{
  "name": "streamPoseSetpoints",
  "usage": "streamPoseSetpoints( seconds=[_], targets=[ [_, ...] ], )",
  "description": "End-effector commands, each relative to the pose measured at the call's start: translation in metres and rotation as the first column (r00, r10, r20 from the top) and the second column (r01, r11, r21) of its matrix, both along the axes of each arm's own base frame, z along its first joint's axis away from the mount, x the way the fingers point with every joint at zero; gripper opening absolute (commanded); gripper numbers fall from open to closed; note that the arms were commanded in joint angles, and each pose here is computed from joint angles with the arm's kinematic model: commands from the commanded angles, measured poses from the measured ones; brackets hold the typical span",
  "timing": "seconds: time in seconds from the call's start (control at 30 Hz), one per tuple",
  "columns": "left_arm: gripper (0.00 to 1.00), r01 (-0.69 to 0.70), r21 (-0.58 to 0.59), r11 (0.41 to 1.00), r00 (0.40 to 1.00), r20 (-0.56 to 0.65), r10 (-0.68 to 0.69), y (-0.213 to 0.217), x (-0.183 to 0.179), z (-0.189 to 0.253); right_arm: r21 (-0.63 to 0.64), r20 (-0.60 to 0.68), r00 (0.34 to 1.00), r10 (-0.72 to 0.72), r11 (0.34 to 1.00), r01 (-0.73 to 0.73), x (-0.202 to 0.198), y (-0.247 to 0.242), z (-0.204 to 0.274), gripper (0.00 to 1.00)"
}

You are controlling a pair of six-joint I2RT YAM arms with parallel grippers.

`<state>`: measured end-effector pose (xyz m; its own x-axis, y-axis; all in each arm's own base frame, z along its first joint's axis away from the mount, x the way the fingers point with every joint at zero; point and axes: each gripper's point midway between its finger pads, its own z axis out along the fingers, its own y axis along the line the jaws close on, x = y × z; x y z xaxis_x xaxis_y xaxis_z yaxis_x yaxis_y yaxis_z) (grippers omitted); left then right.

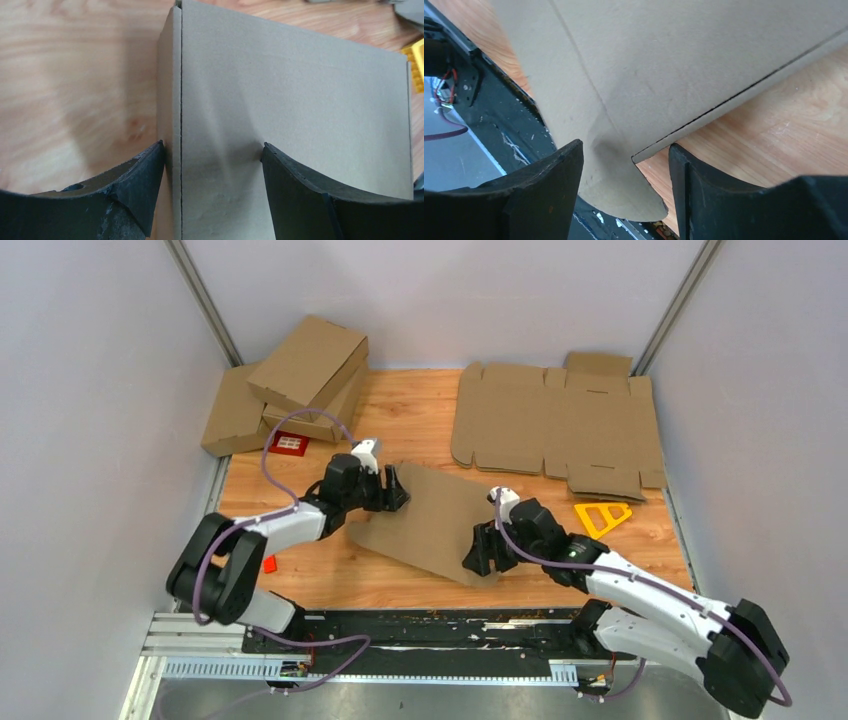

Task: Fold the paper box

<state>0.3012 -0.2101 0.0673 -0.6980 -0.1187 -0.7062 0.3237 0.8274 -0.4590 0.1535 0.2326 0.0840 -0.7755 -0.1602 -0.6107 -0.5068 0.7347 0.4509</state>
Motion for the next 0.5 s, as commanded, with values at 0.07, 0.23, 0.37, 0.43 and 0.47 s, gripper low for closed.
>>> streamPoseSetpoints(
  seconds=[0.07,0.23,0.37,0.43,0.47],
  targets=[
    [0.78,0.173,-0.072,0.982,0.985,0.041,-0.170,-0.043,0.014,0.017,0.081,0.164,0.983,-0.081,0.994,0.069,0.020,-0.003,0.051,0.74],
    [0.91,0.019,0.071,0.997,0.997,0.077,-0.024,-0.003,0.017,0.028,-0.048,0.285,0.945,-0.161,0.982,0.182,0.044,-0.032,0.072,0.83],
    [1.00,-0.168,0.111,0.979,0.978,0.144,0.151,0.040,0.004,0.044,-0.045,0.366,0.912,-0.182,0.976,0.213,0.059,-0.035,0.094,0.87],
    [1.00,-0.219,0.101,0.970,0.966,0.165,0.201,0.054,-0.008,0.049,-0.046,0.386,0.903,-0.191,0.973,0.226,0.069,-0.035,0.100,0.87],
    [1.00,-0.227,0.104,0.968,0.965,0.156,0.210,0.060,-0.016,0.048,-0.053,0.389,0.901,-0.192,0.972,0.230,0.073,-0.034,0.101,0.87]
  ],
)
